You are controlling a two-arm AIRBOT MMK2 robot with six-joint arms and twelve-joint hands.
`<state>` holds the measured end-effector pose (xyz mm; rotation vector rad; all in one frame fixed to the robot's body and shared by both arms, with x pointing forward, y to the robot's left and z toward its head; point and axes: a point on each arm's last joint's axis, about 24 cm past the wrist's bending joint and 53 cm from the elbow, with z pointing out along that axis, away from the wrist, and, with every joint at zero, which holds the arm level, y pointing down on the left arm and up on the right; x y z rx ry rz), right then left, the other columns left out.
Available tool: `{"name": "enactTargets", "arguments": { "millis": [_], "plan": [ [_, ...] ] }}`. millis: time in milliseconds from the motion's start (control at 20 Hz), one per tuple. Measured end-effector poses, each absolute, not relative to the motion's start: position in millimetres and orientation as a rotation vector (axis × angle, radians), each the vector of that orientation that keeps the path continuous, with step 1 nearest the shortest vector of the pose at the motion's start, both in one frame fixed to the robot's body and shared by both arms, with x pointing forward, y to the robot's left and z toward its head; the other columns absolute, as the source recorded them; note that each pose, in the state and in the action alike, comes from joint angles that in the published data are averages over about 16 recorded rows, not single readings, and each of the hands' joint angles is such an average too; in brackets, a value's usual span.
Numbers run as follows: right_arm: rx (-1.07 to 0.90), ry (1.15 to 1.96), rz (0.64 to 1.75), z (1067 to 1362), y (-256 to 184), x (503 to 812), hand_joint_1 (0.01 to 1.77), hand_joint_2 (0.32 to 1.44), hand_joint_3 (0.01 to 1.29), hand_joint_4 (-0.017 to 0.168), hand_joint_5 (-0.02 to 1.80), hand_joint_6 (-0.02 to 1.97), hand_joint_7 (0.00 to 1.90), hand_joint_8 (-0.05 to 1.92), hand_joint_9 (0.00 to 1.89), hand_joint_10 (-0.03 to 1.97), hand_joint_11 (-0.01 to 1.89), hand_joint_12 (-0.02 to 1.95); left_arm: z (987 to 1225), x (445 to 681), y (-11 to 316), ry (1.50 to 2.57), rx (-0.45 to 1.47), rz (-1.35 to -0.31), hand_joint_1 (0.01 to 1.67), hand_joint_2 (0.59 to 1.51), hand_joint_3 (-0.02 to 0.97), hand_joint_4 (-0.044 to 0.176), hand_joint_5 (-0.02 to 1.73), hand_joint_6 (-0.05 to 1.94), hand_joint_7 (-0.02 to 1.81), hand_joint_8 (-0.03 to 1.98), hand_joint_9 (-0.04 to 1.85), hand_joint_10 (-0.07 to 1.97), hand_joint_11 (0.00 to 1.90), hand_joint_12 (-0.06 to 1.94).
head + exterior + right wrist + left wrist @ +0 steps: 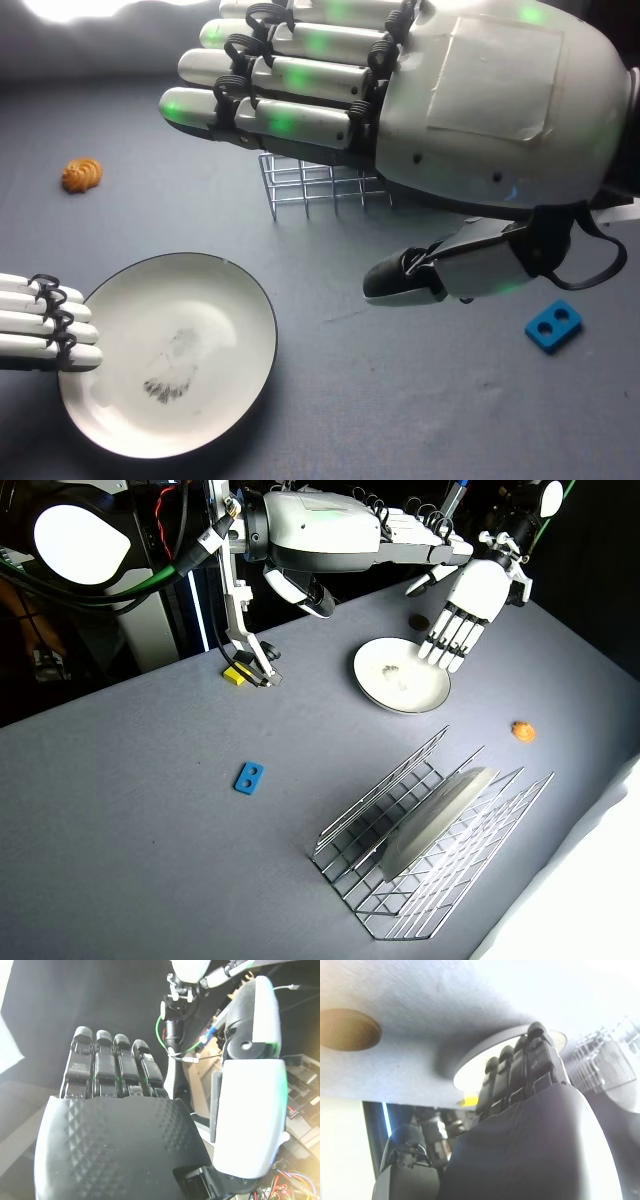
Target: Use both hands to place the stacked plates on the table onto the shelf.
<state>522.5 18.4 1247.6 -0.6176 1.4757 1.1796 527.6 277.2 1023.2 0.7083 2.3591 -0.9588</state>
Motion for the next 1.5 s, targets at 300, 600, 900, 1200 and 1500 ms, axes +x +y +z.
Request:
{"name": "enactTargets", "arguments": {
  "millis": [300, 600, 900, 1200, 1500],
  "plan": [
    [-0.619, 1.479, 1.181, 1246.6, 18.7, 521.7, 0.96, 0.88, 0.01, 0.004, 0.01, 0.01, 0.01, -0.01, 0.02, 0.02, 0.02, 0.01, 1016.1, 519.6, 277.7, 2.387, 0.691, -0.961, 0.02, 1.075, 0.022, -0.004, 0.02, 0.01, 0.01, 0.0, -0.01, -0.02, 0.02, 0.0],
    [-0.62, 1.483, 1.182, 1244.9, 18.9, 520.7, 0.95, 0.88, 0.01, 0.004, 0.01, 0.01, 0.01, -0.01, 0.02, 0.02, 0.02, 0.01, 1008.7, 512.4, 277.3, 2.414, 0.658, -0.966, 0.02, 1.083, 0.021, -0.004, 0.02, 0.01, 0.02, 0.0, -0.02, -0.03, 0.02, 0.01],
    [-0.62, 1.489, 1.183, 1243.0, 18.9, 519.6, 0.94, 0.88, 0.01, 0.004, 0.01, 0.01, 0.01, -0.01, 0.02, 0.02, 0.02, 0.01, 1000.6, 503.1, 275.4, 2.443, 0.635, -0.977, 0.02, 1.087, 0.021, -0.004, 0.02, 0.01, 0.02, 0.0, -0.03, -0.04, 0.02, 0.03],
    [-0.638, 1.491, 1.175, 1239.3, 20.9, 516.9, 0.94, 0.88, 0.01, 0.004, 0.01, 0.01, 0.01, -0.01, 0.02, 0.02, 0.02, 0.01, 994.8, 494.7, 272.7, 2.463, 0.623, -0.993, 0.02, 1.088, 0.021, -0.004, 0.02, 0.01, 0.02, 0.0, -0.03, -0.05, 0.02, 0.03],
    [-0.698, 1.497, 1.116, 1214.3, 35.3, 518.7, 0.93, 0.88, 0.01, 0.004, 0.01, 0.01, 0.01, -0.01, 0.01, 0.02, 0.02, 0.0, 990.9, 488.1, 269.9, 2.477, 0.615, -1.008, 0.02, 1.085, 0.021, -0.003, 0.02, 0.01, 0.02, 0.0, -0.03, -0.05, 0.02, 0.03]
  ]
}}
